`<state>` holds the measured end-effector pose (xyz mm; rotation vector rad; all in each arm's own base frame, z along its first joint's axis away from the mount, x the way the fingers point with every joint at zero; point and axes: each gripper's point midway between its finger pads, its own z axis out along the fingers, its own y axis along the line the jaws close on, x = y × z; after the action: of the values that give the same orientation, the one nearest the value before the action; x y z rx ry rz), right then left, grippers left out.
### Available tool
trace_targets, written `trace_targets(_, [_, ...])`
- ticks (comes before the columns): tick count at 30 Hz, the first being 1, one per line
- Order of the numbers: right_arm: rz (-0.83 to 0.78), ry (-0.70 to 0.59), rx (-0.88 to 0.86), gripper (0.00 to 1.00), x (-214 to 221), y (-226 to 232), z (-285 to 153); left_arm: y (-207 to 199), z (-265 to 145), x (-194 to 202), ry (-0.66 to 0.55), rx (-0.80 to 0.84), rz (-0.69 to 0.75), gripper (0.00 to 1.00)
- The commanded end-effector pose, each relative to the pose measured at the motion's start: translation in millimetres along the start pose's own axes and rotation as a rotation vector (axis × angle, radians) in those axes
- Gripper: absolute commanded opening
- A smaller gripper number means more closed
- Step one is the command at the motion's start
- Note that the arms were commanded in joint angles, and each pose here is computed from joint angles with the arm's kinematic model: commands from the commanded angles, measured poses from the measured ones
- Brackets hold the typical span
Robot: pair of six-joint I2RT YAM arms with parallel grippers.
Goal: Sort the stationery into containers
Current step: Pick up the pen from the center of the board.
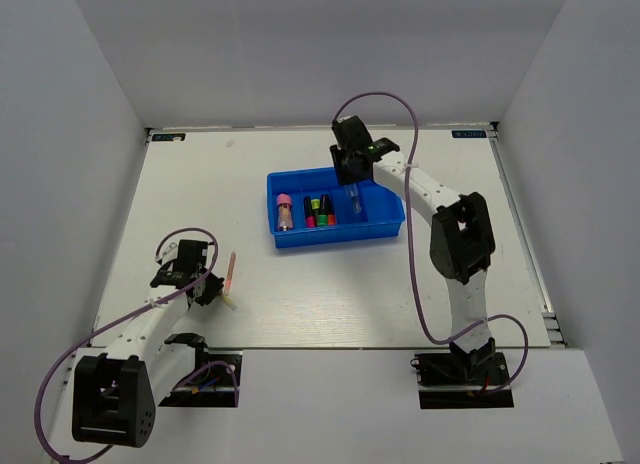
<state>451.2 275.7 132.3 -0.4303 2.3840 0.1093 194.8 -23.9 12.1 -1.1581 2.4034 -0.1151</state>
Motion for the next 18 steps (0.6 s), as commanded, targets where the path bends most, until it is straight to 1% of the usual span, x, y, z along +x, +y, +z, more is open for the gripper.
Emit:
trace_targets(1, [0.052, 0.034, -0.04, 0.0, 9.4, 8.9, 1.1, 27.1, -3.4, 28.1, 0.12, -0.085, 0.047, 0.0])
trace_targets(9, [0.059, 0.072, -0.062, 0.0, 20.7, 12.9, 9.5, 17.3, -18.6, 15.2, 0.091, -0.058, 0.069, 0.0])
trace_targets(14, [0.064, 0.094, -0.058, 0.17, 26.2, 10.1, 18.9, 15.1, -27.2, 8.3, 0.072, -0.053, 0.084, 0.0])
trace_targets(15, [0.061, 0.103, -0.057, 0.23, 28.2, 9.6, 21.3, 14.1, -28.7, 6.1, 0.065, -0.051, 0.088, 0.0])
trace_targets(17, [0.06, 0.108, -0.058, 0.33, 29.1, 8.0, 23.8, 13.3, -32.1, 3.6, 0.057, -0.049, 0.095, 0.0])
trace_targets(18, [0.059, 0.108, -0.063, 0.43, 28.6, 8.2, 23.6, 11.4, -33.9, 1.4, 0.052, -0.043, 0.098, 0.0])
